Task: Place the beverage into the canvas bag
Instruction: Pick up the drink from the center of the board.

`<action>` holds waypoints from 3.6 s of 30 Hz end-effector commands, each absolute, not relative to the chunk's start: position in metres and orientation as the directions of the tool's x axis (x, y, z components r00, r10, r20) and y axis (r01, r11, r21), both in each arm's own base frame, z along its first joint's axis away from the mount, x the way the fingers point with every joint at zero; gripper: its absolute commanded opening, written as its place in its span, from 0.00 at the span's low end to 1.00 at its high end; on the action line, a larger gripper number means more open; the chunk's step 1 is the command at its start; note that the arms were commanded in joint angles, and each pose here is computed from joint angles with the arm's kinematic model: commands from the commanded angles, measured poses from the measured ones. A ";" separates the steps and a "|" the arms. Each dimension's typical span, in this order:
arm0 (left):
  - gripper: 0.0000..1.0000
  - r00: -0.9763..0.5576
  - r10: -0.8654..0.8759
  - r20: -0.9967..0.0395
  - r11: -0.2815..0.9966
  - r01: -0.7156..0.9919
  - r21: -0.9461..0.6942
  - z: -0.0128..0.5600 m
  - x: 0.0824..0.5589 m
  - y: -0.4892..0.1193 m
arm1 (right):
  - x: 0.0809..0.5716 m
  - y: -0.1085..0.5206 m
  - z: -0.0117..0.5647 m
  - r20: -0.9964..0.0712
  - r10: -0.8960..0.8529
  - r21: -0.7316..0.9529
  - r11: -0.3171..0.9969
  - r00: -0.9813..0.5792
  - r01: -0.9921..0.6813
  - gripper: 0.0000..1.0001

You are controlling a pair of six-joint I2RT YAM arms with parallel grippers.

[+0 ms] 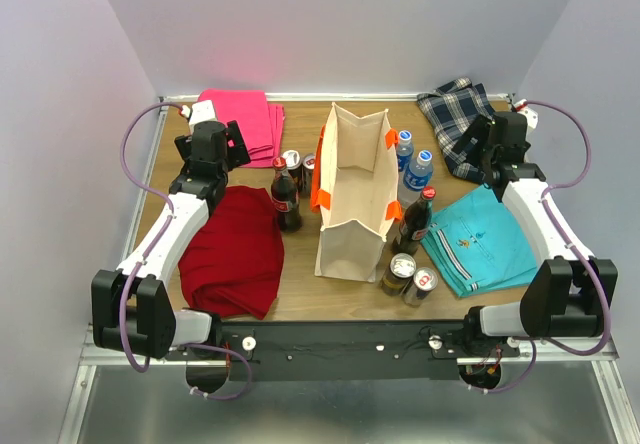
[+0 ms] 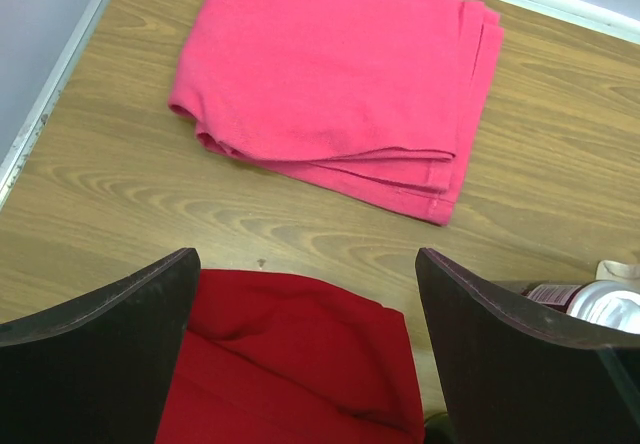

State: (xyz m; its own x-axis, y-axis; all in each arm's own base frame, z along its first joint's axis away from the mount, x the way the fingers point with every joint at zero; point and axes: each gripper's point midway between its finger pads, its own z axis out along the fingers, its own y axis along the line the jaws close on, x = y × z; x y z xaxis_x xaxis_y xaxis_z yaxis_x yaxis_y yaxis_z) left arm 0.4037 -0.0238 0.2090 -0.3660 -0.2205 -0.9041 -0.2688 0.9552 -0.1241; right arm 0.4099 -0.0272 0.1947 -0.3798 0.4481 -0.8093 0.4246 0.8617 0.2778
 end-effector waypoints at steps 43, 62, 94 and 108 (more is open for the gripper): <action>0.99 -0.359 -0.164 -0.919 0.986 -0.090 -0.141 0.279 0.409 -0.052 | 0.384 -0.004 0.306 -0.848 0.380 0.306 0.920 -0.369 0.246 0.99; 0.99 -0.369 -0.163 -0.915 0.966 0.130 -0.224 0.309 0.409 -0.093 | 0.331 0.058 0.335 -0.858 0.231 0.296 0.952 -0.458 -0.074 0.99; 0.99 -0.396 -0.193 -0.898 0.946 0.169 -0.278 0.314 0.389 -0.110 | 0.274 0.118 0.398 -0.908 0.194 0.359 0.818 -0.372 -0.449 0.99; 0.99 -0.405 -0.191 -0.894 0.944 0.175 -0.281 0.309 0.392 -0.114 | 0.274 0.132 0.377 -0.872 0.175 0.404 0.784 -0.457 -0.470 0.99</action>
